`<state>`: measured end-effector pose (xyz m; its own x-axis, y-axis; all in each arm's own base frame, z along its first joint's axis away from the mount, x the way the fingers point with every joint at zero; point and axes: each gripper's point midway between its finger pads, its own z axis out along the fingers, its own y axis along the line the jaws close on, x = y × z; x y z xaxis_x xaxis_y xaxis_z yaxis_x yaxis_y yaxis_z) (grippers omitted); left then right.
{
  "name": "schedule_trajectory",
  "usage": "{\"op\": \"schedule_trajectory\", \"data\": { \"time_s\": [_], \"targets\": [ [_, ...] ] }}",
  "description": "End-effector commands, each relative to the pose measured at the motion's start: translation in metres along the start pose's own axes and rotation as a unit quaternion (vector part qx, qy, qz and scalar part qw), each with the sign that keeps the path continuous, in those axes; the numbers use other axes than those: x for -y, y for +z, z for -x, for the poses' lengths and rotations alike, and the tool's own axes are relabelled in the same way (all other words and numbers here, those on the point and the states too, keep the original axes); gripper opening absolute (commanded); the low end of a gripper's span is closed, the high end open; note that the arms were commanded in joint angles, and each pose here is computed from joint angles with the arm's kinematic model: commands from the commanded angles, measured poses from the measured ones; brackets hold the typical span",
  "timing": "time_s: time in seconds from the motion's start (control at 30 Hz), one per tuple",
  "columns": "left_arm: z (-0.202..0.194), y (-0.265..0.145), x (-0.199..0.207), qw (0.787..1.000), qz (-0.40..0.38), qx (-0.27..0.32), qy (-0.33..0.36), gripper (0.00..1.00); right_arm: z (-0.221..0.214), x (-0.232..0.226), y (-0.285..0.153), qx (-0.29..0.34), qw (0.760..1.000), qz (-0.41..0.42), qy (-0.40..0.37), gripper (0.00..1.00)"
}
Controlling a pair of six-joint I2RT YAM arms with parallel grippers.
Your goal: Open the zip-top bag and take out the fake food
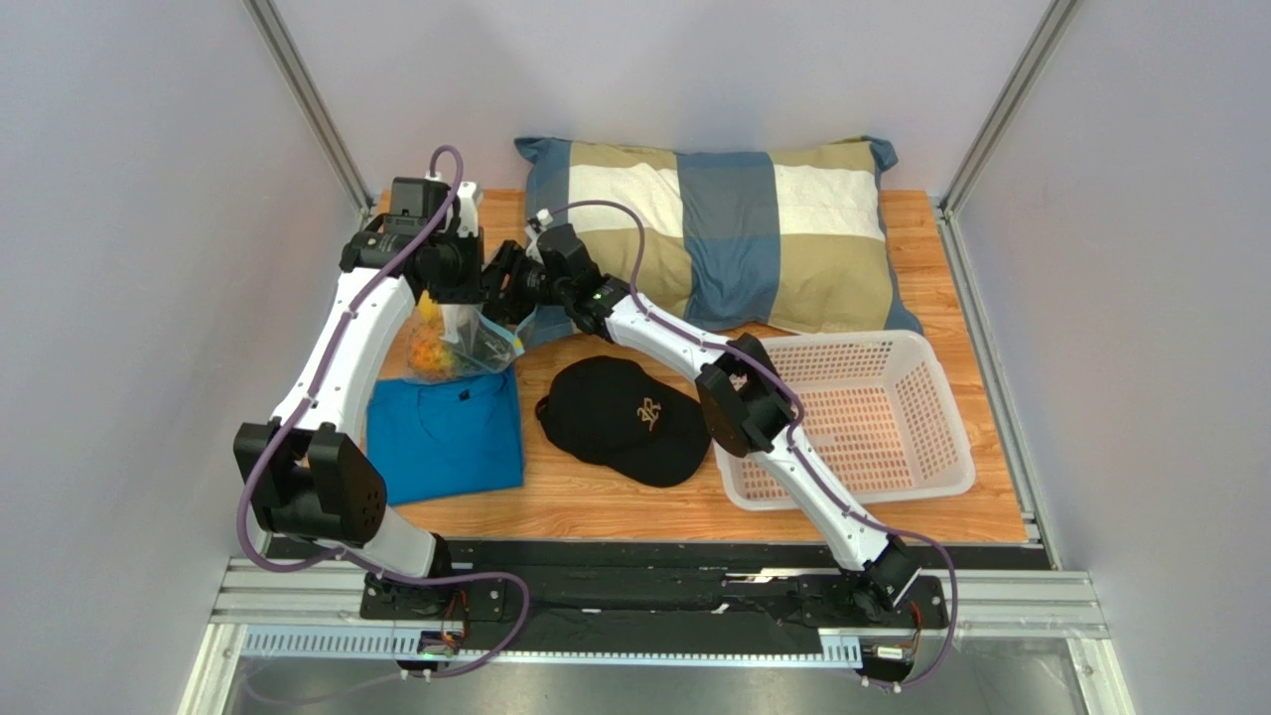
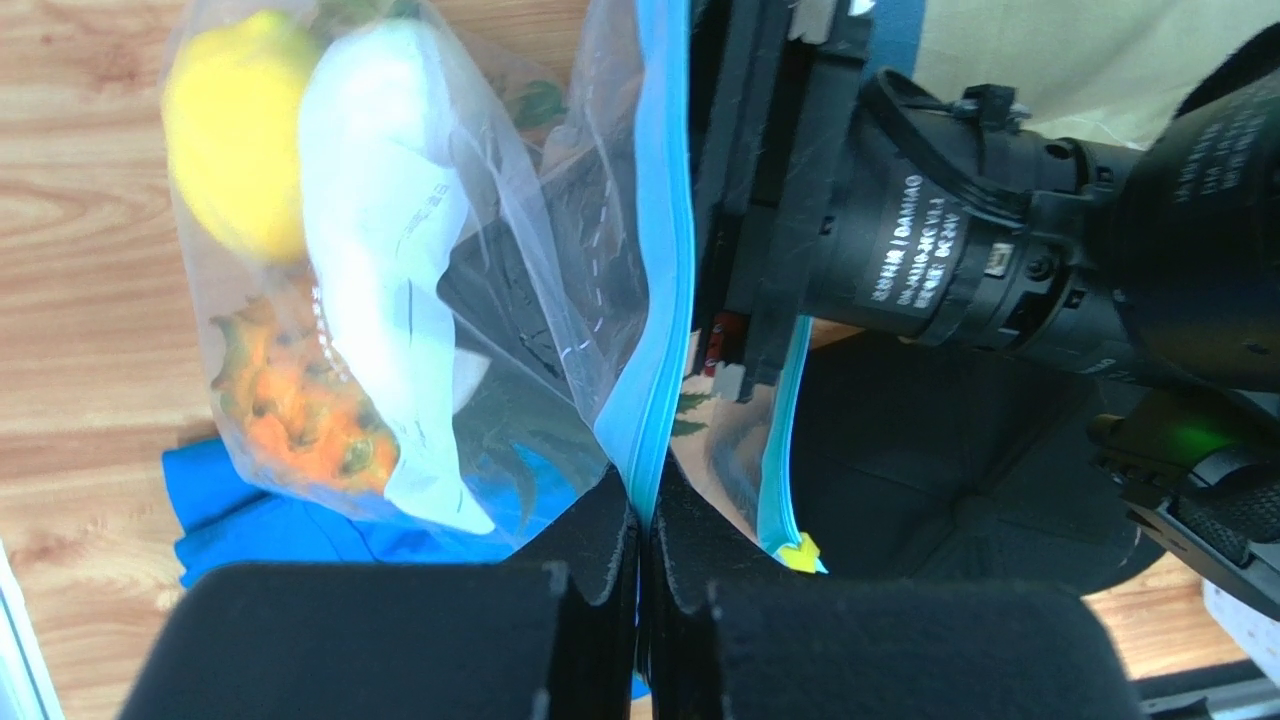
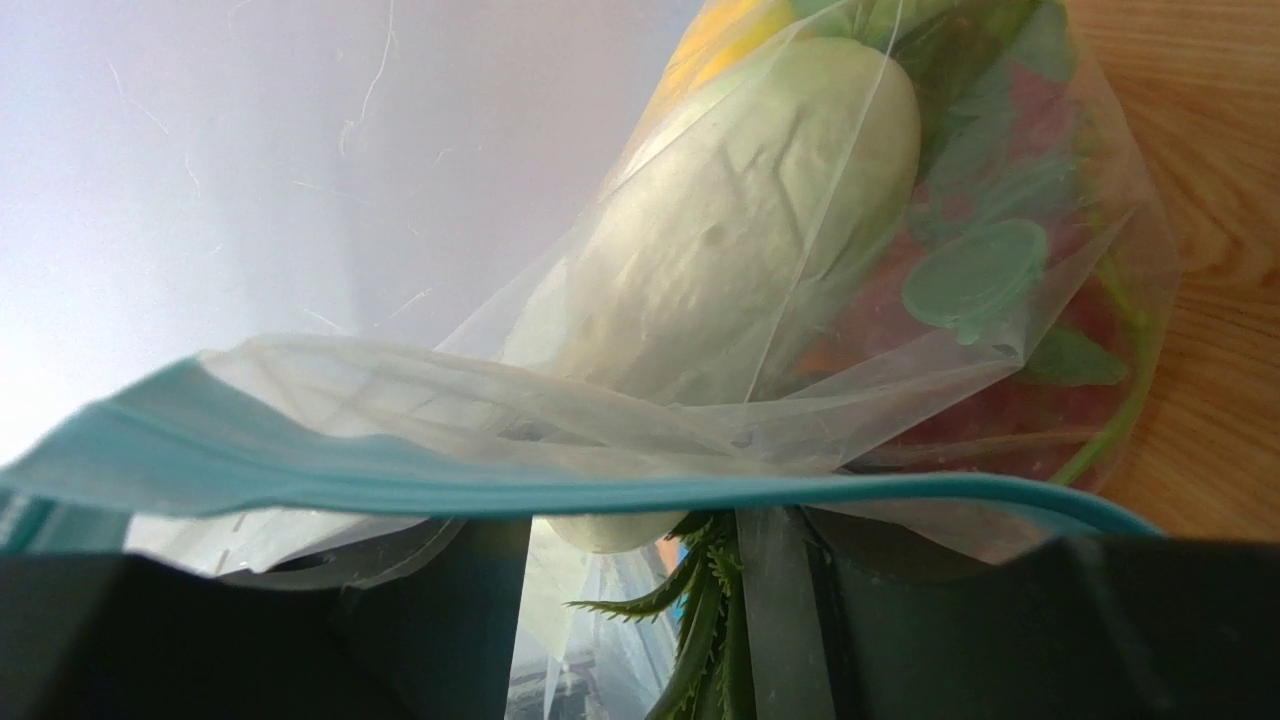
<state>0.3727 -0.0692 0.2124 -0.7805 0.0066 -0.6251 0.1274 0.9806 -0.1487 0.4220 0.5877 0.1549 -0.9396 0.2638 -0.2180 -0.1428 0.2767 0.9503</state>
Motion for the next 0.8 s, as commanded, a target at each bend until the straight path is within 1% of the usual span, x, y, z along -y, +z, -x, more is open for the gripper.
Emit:
{"op": "schedule_trajectory", "data": {
  "time_s": [0.0, 0.03, 0.07, 0.1, 0.13, 0.2, 0.23, 0.3, 0.33, 0.43, 0.53, 0.57, 0.6, 0.67, 0.7, 0.77],
  "targets": [
    [0.0, -0.02, -0.012, 0.998, 0.037, 0.017, -0.043, 0.0, 0.025, -0.029, -0.017, 0.014, 0.999, 0.019, 0.024, 0.03],
    [-0.002, -0.022, -0.022, 0.996, 0.063, 0.018, -0.054, 0.0, 0.03, -0.049, -0.028, 0.017, 0.999, 0.031, 0.024, 0.01],
    [-0.002, -0.022, -0.024, 0.995, 0.067, 0.02, -0.065, 0.0, 0.033, -0.042, -0.034, 0.013, 0.999, 0.018, 0.04, 0.0],
    [-0.002, -0.025, -0.033, 0.993, 0.087, 0.028, -0.073, 0.0, 0.035, -0.047, -0.04, 0.013, 0.999, 0.014, 0.042, 0.0],
    [-0.001, -0.027, -0.041, 0.991, 0.107, 0.035, -0.076, 0.0, 0.038, -0.063, -0.048, 0.014, 0.999, 0.02, 0.037, 0.0],
    [0.003, -0.029, -0.048, 0.987, 0.123, 0.054, -0.087, 0.0, 0.033, -0.073, -0.056, -0.001, 0.999, 0.015, 0.036, 0.0],
    [0.004, -0.029, -0.05, 0.986, 0.125, 0.059, -0.089, 0.0, 0.031, -0.082, -0.061, -0.006, 0.999, 0.018, 0.034, 0.0],
    [0.008, -0.027, -0.052, 0.985, 0.129, 0.07, -0.086, 0.0, 0.021, -0.081, -0.067, -0.032, 0.999, 0.011, 0.041, 0.0],
    [0.009, -0.028, -0.058, 0.983, 0.144, 0.073, -0.084, 0.0, 0.016, -0.084, -0.07, -0.042, 0.998, 0.01, 0.038, 0.0],
    [0.009, -0.029, -0.07, 0.982, 0.164, 0.069, -0.069, 0.0, 0.007, -0.09, -0.083, -0.069, 0.997, 0.003, 0.03, 0.0],
    [0.013, -0.029, -0.07, 0.983, 0.157, 0.074, -0.066, 0.0, -0.002, -0.093, -0.095, -0.106, 0.994, 0.005, 0.025, 0.0],
    [0.014, -0.029, -0.07, 0.983, 0.154, 0.077, -0.068, 0.0, -0.011, -0.096, -0.102, -0.136, 0.99, 0.008, 0.028, 0.0],
    [0.014, -0.029, -0.07, 0.983, 0.151, 0.078, -0.072, 0.0, -0.017, -0.103, -0.108, -0.152, 0.988, 0.017, 0.023, 0.0],
    [0.018, -0.029, -0.067, 0.984, 0.139, 0.082, -0.081, 0.0, -0.034, -0.102, -0.12, -0.189, 0.982, 0.021, 0.016, 0.0],
    [0.018, -0.027, -0.067, 0.984, 0.138, 0.078, -0.083, 0.0, -0.037, -0.119, -0.135, -0.192, 0.981, 0.03, 0.002, 0.0],
    [0.021, -0.027, -0.068, 0.983, 0.139, 0.079, -0.086, 0.0, -0.046, -0.105, -0.148, -0.201, 0.979, 0.016, -0.013, 0.0]
  ]
}}
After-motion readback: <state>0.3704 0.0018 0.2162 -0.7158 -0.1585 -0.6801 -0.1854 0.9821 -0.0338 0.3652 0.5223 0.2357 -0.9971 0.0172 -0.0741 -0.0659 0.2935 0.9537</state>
